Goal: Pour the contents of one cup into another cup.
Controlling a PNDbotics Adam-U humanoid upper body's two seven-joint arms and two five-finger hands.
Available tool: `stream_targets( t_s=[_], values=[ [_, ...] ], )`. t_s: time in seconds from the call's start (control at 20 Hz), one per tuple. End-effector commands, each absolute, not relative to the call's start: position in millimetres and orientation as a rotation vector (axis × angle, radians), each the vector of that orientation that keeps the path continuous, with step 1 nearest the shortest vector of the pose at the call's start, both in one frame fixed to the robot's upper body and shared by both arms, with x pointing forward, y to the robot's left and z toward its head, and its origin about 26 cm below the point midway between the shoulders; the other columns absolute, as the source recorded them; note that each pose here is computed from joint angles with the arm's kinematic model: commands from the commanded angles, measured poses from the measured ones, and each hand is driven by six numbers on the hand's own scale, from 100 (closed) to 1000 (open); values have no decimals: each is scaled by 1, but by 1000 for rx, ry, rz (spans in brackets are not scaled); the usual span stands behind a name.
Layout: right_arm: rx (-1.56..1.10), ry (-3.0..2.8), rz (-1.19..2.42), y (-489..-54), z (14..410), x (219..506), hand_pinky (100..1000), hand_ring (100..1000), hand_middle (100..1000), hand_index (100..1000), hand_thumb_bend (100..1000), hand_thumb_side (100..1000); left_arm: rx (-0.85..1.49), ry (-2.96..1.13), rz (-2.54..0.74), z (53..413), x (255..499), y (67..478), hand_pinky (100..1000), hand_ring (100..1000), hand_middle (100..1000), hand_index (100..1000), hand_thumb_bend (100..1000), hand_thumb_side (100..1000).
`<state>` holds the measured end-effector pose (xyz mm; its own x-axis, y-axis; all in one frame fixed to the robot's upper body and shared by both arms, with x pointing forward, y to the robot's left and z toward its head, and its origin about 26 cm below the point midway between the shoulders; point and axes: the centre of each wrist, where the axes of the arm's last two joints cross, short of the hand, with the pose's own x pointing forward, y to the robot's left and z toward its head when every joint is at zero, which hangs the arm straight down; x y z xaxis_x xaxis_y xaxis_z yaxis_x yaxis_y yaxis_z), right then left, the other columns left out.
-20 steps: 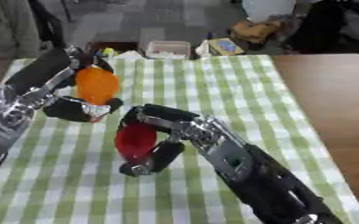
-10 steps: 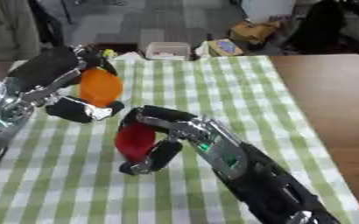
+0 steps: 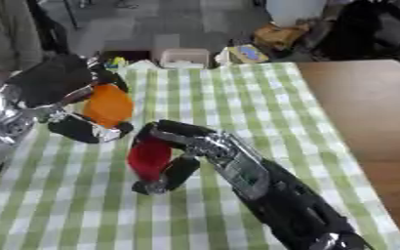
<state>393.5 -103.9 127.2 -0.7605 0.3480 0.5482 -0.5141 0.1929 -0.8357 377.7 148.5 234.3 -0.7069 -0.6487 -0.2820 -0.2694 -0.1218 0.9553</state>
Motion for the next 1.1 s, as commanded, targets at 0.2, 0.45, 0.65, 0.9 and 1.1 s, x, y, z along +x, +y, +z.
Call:
stream_targets(
  t_s=[0.2, 0.45, 0.65, 0.9, 1.1],
  values=[
    [127, -1826, 1662, -101, 136, 396, 558, 503, 437, 624, 298, 241, 1105, -1843, -2000, 255, 372, 141, 100, 100, 121, 648, 260, 577],
    [127, -1816, 1672, -98, 134, 396, 559, 503, 437, 625, 298, 243, 1107, -1814, -2073, 259, 372, 132, 100, 101, 120, 645, 247, 581],
    [130, -1814, 1673, -97, 134, 396, 559, 503, 437, 625, 298, 244, 1125, -1809, -2125, 264, 369, 125, 100, 102, 120, 644, 236, 585],
    [134, -1816, 1675, -95, 135, 396, 560, 503, 437, 625, 299, 246, 1136, -1786, -2172, 265, 369, 119, 100, 101, 117, 642, 224, 586],
    [132, -1815, 1675, -95, 135, 396, 559, 503, 437, 625, 299, 246, 1152, -1766, -2205, 265, 369, 118, 100, 100, 115, 641, 214, 587]
  ],
)
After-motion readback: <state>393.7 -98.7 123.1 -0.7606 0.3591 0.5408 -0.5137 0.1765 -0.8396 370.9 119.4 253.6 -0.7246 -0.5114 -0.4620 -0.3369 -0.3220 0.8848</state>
